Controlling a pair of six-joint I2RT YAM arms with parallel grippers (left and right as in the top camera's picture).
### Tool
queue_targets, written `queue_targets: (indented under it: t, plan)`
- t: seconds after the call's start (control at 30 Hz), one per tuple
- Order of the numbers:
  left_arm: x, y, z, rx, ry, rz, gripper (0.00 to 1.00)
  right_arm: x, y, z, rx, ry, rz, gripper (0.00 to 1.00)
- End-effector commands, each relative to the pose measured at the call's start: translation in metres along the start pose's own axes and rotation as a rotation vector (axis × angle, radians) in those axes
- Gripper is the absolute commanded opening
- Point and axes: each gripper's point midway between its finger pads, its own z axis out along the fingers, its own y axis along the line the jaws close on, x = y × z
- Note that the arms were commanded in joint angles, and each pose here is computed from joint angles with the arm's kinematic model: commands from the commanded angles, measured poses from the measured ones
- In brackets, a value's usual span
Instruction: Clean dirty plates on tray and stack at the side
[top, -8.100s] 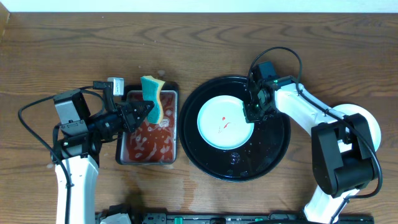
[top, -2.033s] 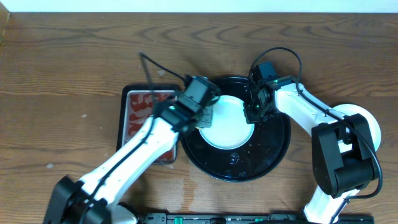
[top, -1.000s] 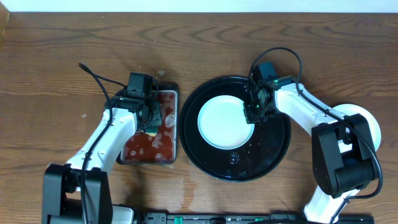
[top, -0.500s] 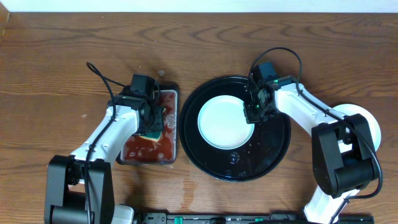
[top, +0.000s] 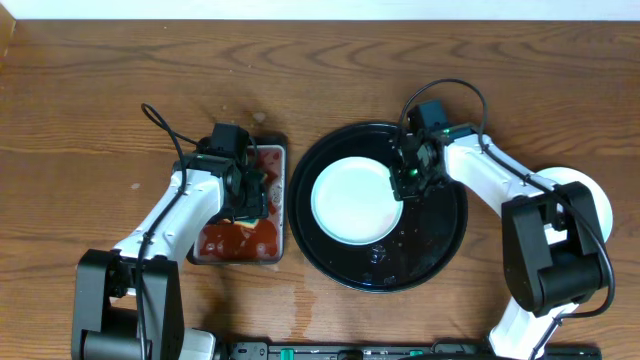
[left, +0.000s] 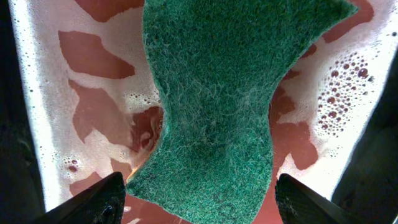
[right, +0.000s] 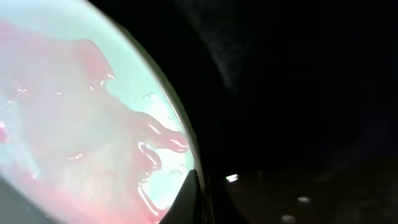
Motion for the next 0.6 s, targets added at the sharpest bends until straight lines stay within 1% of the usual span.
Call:
queue_targets:
  t: [0.0, 0.27, 0.57]
  plan:
    - [0.002, 0.003, 0.002, -0.008, 0.011, 0.006, 0.78, 0.007, 0.015, 0.002, -0.100, 0.025, -0.024, 0.01]
    - [0.002, 0.003, 0.002, -0.008, 0.011, 0.006, 0.78, -0.004, 0.021, -0.029, -0.085, -0.070, -0.054, 0.01]
    - [0.002, 0.003, 0.002, -0.008, 0.011, 0.006, 0.78, -0.011, -0.003, -0.081, 0.133, -0.211, -0.011, 0.01]
